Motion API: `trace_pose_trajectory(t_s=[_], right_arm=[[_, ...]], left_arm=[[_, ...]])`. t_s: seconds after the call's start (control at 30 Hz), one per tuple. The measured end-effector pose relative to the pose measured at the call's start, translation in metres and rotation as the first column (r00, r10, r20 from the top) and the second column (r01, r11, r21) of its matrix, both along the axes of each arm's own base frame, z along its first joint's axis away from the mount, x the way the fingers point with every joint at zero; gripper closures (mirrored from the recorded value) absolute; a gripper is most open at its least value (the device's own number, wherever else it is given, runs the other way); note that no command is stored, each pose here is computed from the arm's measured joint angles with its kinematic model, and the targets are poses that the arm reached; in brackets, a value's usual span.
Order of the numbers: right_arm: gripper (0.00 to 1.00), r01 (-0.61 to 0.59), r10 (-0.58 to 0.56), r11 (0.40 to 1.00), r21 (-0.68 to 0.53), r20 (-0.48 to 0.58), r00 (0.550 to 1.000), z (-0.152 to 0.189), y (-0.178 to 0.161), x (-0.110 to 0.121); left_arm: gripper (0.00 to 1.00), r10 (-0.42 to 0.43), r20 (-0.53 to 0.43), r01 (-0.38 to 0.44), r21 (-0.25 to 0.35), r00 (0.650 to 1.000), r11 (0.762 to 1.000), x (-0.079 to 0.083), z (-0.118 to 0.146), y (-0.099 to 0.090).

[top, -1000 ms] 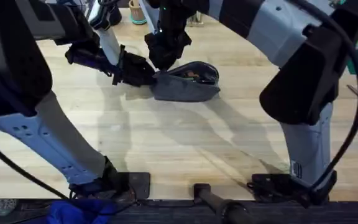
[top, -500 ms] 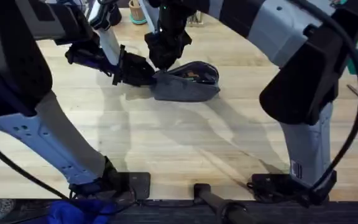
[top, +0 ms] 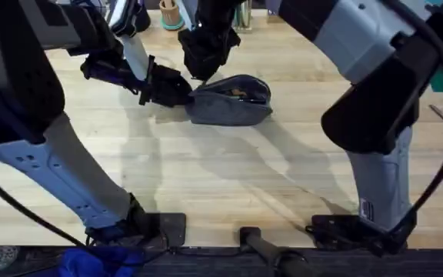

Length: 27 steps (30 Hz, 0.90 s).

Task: Unzip the bag, pick up the pens from the table one at a time and place them inside, then zip the bag closed.

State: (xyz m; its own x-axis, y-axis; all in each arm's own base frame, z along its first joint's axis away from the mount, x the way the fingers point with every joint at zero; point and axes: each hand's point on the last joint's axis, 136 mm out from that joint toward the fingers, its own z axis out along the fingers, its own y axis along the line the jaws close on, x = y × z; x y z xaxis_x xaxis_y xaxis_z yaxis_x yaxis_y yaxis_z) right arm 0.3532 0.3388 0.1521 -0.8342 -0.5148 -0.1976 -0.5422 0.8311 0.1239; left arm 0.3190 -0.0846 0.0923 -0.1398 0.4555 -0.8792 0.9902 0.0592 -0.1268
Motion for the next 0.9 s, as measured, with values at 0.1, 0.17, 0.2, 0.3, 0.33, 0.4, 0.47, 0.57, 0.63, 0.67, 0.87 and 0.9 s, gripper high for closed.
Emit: trace_pose_trajectory(t_s=[0.1,0.17,0.2,0.3,0.33,0.4,0.47,0.57,0.63,0.67,0.87,0.9], right_arm=[[0.971,0.003,-0.003,1.0,-0.021,-0.008,1.0,-0.001,-0.005,-0.002],[0.971,0.005,-0.006,0.999,-0.045,-0.015,1.0,-0.002,-0.01,-0.004],[0.971,0.006,-0.007,0.998,-0.057,-0.017,1.0,-0.003,-0.012,-0.005],[0.971,0.004,-0.005,0.997,-0.076,-0.021,1.0,-0.003,-0.016,-0.007],[0.971,0.001,-0.003,0.997,-0.081,-0.022,1.0,-0.004,-0.017,-0.007],[0.971,-0.001,-0.001,0.996,-0.089,-0.024,1.0,-0.004,-0.019,-0.008],[0.971,0.001,-0.004,0.995,-0.104,-0.023,1.0,-0.004,-0.024,-0.007],[0.971,0.016,-0.02,0.991,-0.131,-0.027,0.999,-0.005,-0.037,-0.002],[0.969,0.036,-0.041,0.988,-0.149,-0.035,0.999,-0.005,-0.048,0.001],[0.969,0.044,-0.051,0.987,-0.157,-0.039,0.998,-0.005,-0.053,0.002],[0.969,0.084,-0.094,0.98,-0.179,-0.05,0.994,-0.006,-0.073,0.01],[0.969,0.086,-0.097,0.98,-0.179,-0.051,0.994,-0.006,-0.074,0.011]], left_arm=[[0.959,0.0,0.0,0.0,0.0,1.0,1.0,0.0,0.0,0.0],[0.959,0.0,0.0,0.0,0.0,1.0,1.0,0.0,0.0,0.0],[0.959,0.0,0.0,0.0,0.0,1.0,1.0,0.0,0.0,0.0],[0.959,0.0,0.0,0.0,0.0,1.0,1.0,0.0,0.0,0.0],[0.959,-0.001,0.0,0.001,0.0,1.0,1.0,0.0,0.0,0.0],[0.959,-0.001,0.0,0.001,0.0,1.0,1.0,0.0,0.0,0.0],[0.959,-0.002,0.003,0.002,0.001,1.0,1.0,0.0,0.0,0.0],[0.959,-0.002,0.003,0.002,0.001,1.0,1.0,0.0,0.0,0.0],[0.959,-0.002,0.003,0.002,0.001,1.0,1.0,0.0,0.0,0.0],[0.959,-0.002,0.003,0.002,0.001,1.0,1.0,0.0,0.0,0.0],[0.959,-0.002,0.003,0.002,0.001,1.0,1.0,0.0,0.0,0.0],[0.959,-0.002,0.003,0.002,0.001,1.0,1.0,0.0,0.0,0.0]])
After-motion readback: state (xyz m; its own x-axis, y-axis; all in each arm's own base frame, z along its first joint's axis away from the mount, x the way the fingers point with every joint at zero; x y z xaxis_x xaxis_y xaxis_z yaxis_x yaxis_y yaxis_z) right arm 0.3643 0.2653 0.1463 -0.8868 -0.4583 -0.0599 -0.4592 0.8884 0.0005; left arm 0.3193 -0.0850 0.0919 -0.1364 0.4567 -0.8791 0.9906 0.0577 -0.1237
